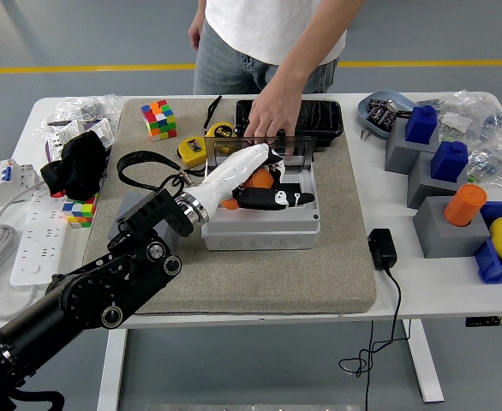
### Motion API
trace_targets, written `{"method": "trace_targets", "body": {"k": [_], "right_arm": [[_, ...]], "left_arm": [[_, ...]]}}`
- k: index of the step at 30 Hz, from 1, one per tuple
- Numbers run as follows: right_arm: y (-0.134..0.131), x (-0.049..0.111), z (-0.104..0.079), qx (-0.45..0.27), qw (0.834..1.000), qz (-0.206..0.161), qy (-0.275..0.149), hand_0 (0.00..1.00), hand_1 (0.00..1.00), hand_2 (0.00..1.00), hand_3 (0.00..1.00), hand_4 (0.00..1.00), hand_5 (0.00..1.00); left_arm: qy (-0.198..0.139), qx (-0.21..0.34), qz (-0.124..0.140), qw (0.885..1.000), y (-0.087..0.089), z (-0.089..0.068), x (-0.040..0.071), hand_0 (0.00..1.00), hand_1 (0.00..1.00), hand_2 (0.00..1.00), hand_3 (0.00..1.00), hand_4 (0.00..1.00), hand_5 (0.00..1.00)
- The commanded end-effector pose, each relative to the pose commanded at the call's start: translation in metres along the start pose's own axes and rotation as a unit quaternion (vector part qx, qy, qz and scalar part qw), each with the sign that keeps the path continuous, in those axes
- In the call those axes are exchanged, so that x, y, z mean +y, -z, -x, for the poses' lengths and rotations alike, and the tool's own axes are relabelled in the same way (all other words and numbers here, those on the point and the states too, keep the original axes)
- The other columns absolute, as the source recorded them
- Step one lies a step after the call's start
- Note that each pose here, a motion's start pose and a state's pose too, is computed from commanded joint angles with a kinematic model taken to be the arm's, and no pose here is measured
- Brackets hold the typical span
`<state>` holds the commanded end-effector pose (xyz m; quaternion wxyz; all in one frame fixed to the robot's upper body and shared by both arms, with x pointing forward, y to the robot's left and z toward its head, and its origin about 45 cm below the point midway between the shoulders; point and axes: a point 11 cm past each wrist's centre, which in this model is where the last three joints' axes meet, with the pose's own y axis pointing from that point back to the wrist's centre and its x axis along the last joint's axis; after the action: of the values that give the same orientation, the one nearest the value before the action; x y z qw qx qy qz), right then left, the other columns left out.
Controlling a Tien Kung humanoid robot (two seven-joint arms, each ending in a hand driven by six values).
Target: Fetch the battery,place it into the box,close the lid of the box
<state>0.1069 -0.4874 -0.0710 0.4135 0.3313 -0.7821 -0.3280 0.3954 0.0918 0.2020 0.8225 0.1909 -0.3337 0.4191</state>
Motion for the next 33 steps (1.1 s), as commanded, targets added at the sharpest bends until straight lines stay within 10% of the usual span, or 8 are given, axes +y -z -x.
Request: {"method": "trace_targets", "body": {"k": [33], "right_arm": [[0.003, 0.0, 0.002, 0.001, 1.0, -0.001, 0.003, 0.836, 0.817, 0.78, 0.809, 0.998, 0.998]], "left_arm": [[-0.004, -0.015, 0.015, 1.0, 0.012, -0.008, -0.008, 0.008, 0.002, 0.047, 0.025, 0.998, 0.715]]}}
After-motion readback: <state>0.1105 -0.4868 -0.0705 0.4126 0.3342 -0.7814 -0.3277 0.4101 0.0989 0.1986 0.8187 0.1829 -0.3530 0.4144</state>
